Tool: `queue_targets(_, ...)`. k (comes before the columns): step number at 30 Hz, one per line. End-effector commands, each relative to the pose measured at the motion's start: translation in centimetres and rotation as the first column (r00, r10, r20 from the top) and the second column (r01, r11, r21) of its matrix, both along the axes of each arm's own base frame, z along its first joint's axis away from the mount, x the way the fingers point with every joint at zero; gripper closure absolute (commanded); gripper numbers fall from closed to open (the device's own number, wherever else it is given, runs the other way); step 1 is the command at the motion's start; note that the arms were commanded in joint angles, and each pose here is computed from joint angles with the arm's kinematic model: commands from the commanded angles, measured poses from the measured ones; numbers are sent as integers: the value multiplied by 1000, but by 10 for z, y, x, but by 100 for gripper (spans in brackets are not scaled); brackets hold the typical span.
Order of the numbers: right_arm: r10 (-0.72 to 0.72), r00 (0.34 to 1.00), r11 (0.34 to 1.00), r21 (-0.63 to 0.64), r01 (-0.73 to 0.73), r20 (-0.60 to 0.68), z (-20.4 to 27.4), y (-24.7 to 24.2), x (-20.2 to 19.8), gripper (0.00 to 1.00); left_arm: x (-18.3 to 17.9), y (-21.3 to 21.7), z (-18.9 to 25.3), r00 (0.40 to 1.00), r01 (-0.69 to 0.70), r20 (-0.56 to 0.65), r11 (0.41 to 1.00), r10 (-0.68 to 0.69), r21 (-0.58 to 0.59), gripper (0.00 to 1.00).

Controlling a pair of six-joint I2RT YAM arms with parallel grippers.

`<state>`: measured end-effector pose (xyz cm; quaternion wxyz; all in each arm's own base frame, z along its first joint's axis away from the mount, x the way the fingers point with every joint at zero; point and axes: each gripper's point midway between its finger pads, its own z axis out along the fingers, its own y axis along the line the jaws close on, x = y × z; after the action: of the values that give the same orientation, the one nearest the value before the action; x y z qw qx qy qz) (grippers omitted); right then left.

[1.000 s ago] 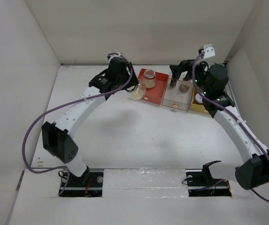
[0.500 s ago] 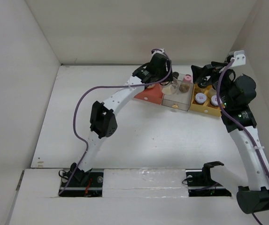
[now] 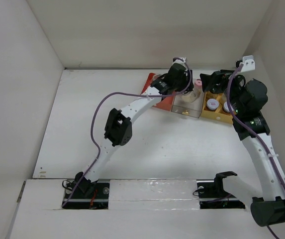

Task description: Organize the condiment bottles

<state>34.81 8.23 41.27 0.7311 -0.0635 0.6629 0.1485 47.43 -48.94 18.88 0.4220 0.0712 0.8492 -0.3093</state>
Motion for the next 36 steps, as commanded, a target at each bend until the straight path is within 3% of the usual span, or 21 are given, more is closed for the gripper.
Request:
queue_targets(1, 6, 999, 1000, -6, -6, 34, 10, 0, -3, 1, 10, -13, 72, 984, 28, 180, 993, -8, -112, 59)
queue_targets(17, -21, 1000, 1000, -5, 21, 15, -1, -4, 6, 1, -7, -34, 45, 946, 14, 319, 994, -49, 110, 51)
queue_targets(31, -38, 999, 999, 3, 38, 3, -7, -8, 8, 1, -10, -37, 19, 952, 22, 298, 986, -71, 165, 47)
queue_targets(36, -48, 999, 999, 3, 48, -6, -12, -9, 9, 1, -9, -35, 15, 953, 14, 294, 985, -65, 174, 37)
